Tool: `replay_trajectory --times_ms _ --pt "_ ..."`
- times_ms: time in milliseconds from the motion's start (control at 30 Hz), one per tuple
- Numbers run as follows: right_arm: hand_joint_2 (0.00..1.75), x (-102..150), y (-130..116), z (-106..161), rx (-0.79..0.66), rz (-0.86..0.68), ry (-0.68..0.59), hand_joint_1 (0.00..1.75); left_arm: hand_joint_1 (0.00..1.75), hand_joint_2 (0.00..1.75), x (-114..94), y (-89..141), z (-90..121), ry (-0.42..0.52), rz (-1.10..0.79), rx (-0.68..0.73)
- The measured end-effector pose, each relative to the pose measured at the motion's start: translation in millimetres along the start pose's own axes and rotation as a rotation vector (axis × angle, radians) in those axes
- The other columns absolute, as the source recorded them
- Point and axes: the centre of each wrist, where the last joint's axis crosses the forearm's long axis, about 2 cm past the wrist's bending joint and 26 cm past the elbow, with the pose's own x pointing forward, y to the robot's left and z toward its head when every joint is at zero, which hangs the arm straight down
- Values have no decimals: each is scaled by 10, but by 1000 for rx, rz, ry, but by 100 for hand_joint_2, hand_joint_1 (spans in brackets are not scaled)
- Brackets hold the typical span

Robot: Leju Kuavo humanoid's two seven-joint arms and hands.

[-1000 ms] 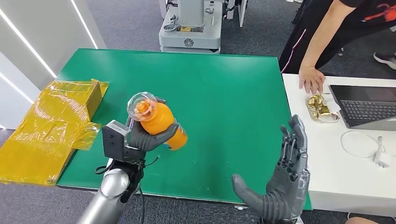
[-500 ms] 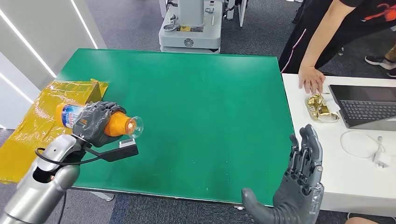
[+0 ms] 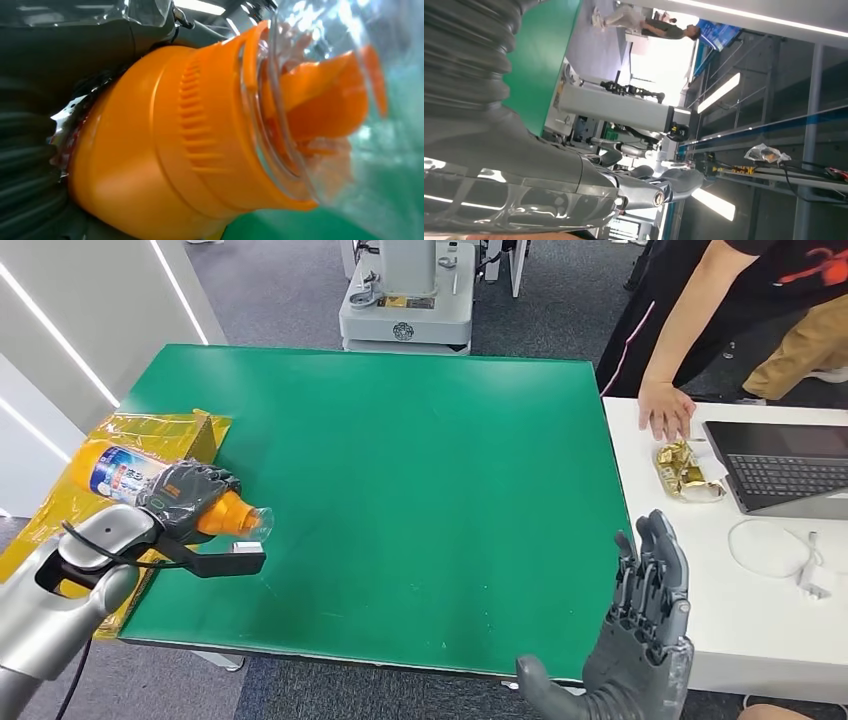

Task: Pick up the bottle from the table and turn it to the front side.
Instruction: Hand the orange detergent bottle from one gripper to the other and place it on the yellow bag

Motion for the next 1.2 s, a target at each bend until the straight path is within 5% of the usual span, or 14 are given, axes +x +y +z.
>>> replay_trajectory --times_ms 500,1100,1200 --pt "175 0 6 -4 1 -15 -6 0 175 175 -266 -353 -425 -30 3 -345" --pt "175 -2 11 -9 21 -33 0 0 173 175 -338 -676 -457 62 87 -427" --pt "175 -5 12 -18 27 -36 1 0 56 175 -369 -709 -446 96 137 -419"
